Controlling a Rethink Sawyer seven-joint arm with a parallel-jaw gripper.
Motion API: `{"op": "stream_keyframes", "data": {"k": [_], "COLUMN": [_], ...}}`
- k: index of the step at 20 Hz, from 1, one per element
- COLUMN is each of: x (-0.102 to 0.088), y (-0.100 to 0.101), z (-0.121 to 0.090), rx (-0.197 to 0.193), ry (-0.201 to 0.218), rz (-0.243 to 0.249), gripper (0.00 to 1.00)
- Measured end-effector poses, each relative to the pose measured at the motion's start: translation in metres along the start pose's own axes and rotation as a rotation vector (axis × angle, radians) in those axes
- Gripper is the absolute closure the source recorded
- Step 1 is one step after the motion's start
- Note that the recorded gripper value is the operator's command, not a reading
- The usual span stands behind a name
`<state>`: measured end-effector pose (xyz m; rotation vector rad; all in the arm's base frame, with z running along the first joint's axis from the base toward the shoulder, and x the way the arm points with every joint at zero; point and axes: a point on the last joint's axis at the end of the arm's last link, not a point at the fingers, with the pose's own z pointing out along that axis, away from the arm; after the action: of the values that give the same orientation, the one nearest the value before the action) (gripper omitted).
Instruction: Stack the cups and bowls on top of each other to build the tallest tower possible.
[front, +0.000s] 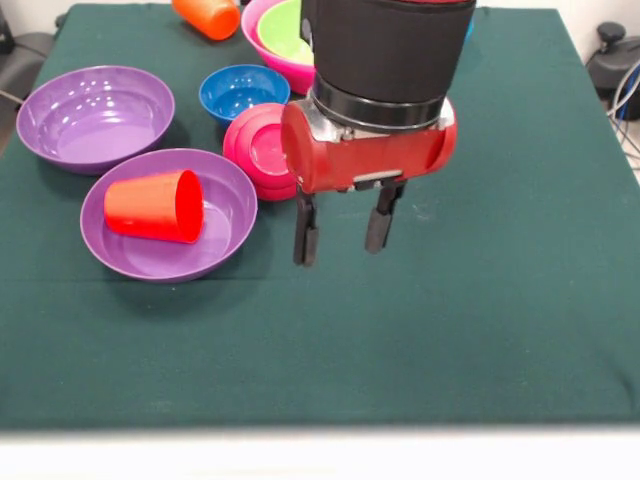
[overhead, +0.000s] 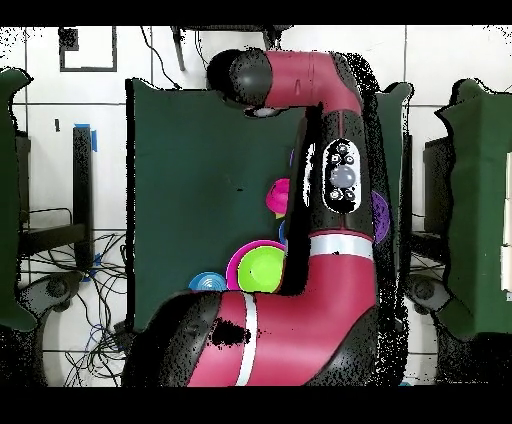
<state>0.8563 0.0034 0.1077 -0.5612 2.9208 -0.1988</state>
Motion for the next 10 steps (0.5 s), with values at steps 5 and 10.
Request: {"op": "stream_keyframes", "data": {"k": [5,10], "x": [0.002,0.001], "y": [-0.01,-0.015], "z": [-0.027,-0.051], "rx": [-0.008,-0.012], "ry": [0.04,0.065], "rz": [0.009,0.013], "gripper": [0.0,0.0]}}
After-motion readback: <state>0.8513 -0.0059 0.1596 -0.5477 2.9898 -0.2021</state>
